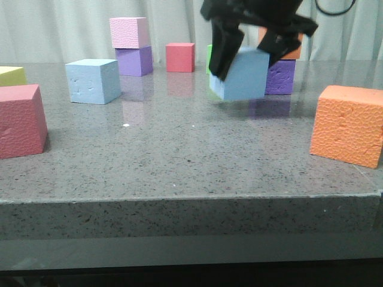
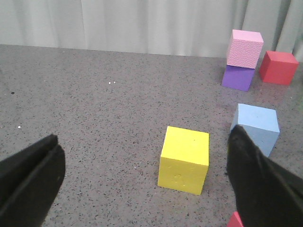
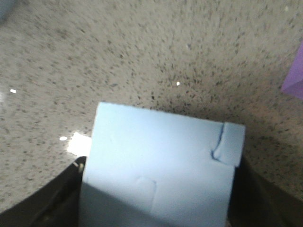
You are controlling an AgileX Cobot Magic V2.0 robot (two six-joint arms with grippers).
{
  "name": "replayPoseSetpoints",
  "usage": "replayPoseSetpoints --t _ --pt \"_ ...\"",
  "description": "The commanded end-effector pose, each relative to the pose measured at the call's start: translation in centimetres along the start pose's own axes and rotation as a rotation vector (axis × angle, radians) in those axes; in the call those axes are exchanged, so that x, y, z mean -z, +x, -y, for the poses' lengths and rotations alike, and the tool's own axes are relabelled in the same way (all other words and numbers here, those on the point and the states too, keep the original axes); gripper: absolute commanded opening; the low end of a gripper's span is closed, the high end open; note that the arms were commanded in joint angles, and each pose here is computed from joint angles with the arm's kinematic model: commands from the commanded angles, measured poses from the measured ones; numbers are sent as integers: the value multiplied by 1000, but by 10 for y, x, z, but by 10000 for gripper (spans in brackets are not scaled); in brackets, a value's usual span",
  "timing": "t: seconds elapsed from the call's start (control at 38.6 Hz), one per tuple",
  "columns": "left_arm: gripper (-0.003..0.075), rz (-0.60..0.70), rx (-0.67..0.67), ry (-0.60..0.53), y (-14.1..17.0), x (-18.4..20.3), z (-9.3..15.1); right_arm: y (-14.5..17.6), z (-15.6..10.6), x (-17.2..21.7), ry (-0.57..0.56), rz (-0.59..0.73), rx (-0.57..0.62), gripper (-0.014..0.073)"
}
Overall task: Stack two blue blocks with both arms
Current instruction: 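Carry the light blue cube toward the left arm's side and set it down, then open the right gripper and raise it away from the cube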
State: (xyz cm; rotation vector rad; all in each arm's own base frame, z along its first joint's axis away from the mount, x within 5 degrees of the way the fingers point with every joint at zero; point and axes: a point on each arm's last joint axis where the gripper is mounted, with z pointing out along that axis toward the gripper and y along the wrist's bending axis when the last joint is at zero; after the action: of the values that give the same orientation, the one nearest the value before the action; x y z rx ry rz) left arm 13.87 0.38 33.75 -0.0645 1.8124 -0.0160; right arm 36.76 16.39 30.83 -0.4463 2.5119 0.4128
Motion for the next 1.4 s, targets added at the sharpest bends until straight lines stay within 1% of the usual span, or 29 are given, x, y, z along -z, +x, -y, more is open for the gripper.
replayPoseSetpoints --t 0.0,0.16,0.31,0.39,0.57,1.06,1.14,1.22,1.29,1.37 --pt "673 100 13 3 -17 2 1 -14 -20 45 -40 148 32 417" --pt "673 100 13 3 -17 2 1 -8 -46 44 -84 124 84 417" --pt "673 100 13 3 -17 2 1 0 -77 32 -134 89 145 417" --pt "673 100 13 3 -17 2 1 3 -86 26 -147 71 160 417" --pt "673 100 13 3 -17 2 1 7 -88 11 -147 31 163 417" --pt "673 100 13 3 -17 2 1 14 -85 -13 -134 -56 163 420" --pt "673 100 13 3 -17 2 1 15 -85 -13 -133 -61 165 464" --pt "673 100 13 3 -17 2 1 15 -85 -13 -133 -63 165 555" --pt "673 100 13 3 -17 2 1 15 -85 -13 -133 -63 165 664" --pt "673 100 13 3 -17 2 1 13 -86 -10 -135 -53 167 643"
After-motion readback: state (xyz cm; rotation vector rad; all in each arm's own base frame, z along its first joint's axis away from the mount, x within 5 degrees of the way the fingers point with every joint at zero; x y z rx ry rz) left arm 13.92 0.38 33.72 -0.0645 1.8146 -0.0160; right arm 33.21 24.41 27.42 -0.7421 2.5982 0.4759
